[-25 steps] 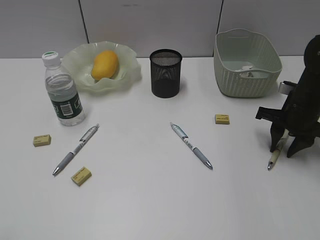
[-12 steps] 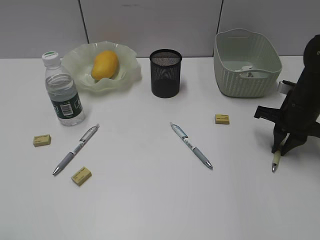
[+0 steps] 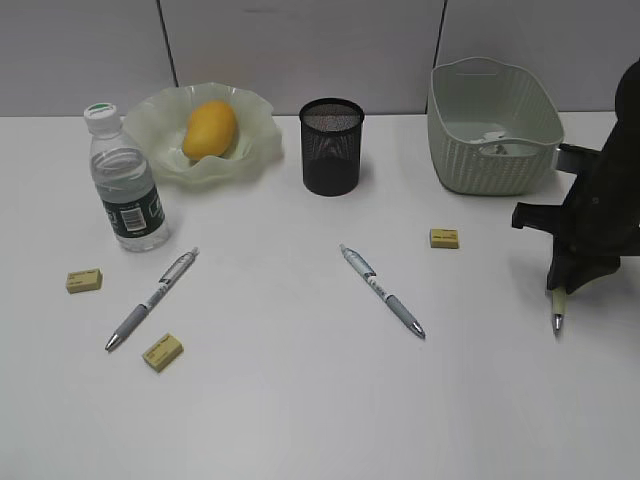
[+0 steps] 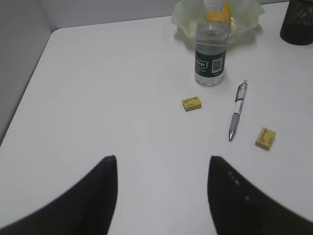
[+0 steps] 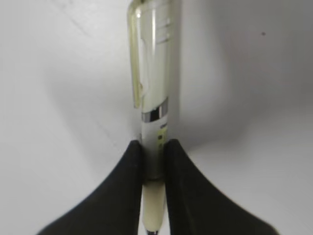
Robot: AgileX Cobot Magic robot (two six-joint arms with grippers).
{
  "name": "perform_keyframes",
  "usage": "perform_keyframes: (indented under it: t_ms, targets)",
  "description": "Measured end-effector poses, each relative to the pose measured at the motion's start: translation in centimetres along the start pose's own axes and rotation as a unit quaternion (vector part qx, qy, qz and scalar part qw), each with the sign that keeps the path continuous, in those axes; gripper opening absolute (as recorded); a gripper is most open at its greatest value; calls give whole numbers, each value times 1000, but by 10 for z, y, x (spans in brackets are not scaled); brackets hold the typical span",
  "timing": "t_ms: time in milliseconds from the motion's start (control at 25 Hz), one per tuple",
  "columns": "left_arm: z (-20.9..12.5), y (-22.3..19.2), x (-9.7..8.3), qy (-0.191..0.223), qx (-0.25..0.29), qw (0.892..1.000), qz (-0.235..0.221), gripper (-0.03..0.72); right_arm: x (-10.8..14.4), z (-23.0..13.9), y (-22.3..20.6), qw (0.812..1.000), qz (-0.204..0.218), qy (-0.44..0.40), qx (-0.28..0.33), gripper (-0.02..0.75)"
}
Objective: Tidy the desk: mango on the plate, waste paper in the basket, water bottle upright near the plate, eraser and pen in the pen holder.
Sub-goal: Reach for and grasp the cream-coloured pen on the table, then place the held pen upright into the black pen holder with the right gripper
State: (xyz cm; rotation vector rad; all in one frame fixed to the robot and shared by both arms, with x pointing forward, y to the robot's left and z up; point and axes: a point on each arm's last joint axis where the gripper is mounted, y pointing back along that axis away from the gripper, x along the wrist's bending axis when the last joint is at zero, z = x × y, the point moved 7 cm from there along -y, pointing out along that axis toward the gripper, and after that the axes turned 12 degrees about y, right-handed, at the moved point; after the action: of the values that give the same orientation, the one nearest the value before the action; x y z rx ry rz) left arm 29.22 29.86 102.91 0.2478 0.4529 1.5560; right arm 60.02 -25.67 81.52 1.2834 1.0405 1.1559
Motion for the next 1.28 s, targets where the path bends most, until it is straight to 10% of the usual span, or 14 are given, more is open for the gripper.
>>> perform_keyframes:
  t_ms: [680,1280]
  targets:
    - [0,0,0,0,0,1000,0,443,72,-19,36,968,22,250,-12,114]
    - [0,0,0,0,0,1000,0,414,147,62,111,920,69,284,-260,114]
